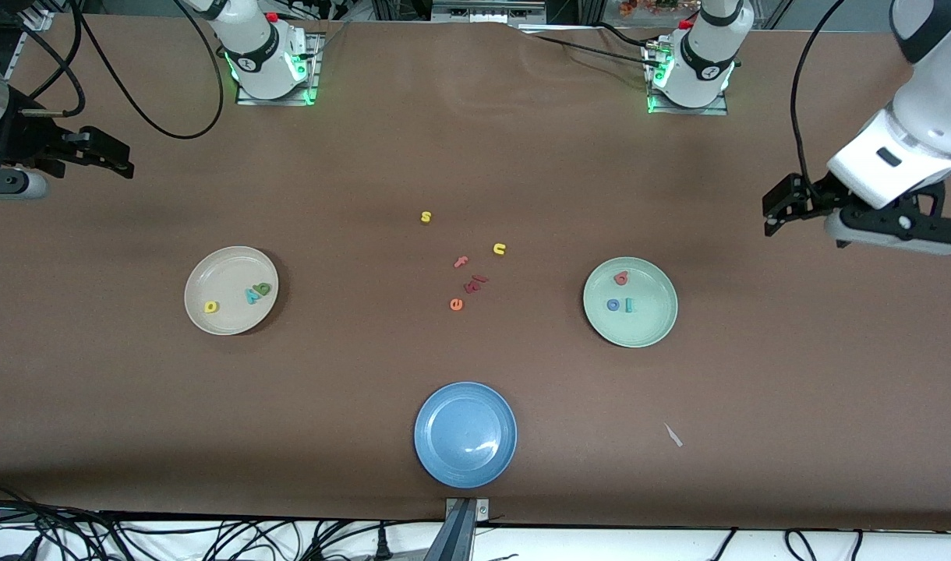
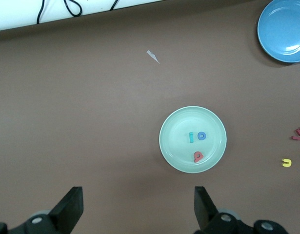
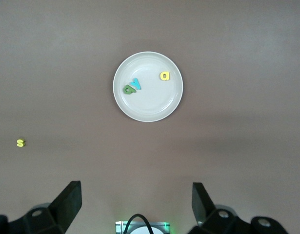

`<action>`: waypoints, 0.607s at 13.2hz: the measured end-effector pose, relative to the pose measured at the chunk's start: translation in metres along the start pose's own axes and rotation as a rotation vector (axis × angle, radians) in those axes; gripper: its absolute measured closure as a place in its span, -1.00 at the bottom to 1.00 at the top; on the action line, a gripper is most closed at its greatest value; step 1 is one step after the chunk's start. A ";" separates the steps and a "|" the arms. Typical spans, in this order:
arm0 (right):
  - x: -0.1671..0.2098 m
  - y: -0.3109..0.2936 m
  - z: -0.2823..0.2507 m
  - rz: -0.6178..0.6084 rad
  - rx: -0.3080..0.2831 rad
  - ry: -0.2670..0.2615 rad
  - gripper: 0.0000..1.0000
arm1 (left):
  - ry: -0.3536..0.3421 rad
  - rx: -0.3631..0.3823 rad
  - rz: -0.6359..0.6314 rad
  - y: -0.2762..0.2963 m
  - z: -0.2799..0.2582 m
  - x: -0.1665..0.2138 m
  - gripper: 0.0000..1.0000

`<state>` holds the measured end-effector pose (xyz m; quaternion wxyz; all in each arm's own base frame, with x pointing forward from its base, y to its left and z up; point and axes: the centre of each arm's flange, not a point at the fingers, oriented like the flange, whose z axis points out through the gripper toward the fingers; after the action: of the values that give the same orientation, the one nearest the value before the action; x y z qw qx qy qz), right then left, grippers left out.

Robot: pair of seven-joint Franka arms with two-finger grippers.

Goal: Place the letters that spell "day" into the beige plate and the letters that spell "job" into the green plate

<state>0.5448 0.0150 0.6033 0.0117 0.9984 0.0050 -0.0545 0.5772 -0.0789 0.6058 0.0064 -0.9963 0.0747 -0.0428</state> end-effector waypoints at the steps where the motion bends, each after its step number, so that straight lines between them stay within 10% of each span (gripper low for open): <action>1: 0.000 0.001 0.000 0.002 0.000 0.003 -1.00 | -0.001 -0.007 -0.015 -0.004 -0.007 -0.009 -1.00; 8: 0.002 0.004 -0.001 0.004 0.001 0.021 -1.00 | -0.025 -0.003 -0.093 -0.035 -0.015 -0.045 -1.00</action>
<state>0.5475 0.0105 0.6043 0.0111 0.9990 0.0029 -0.0437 0.5372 -0.0375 0.6177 0.0038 -0.9991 0.0281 -0.0305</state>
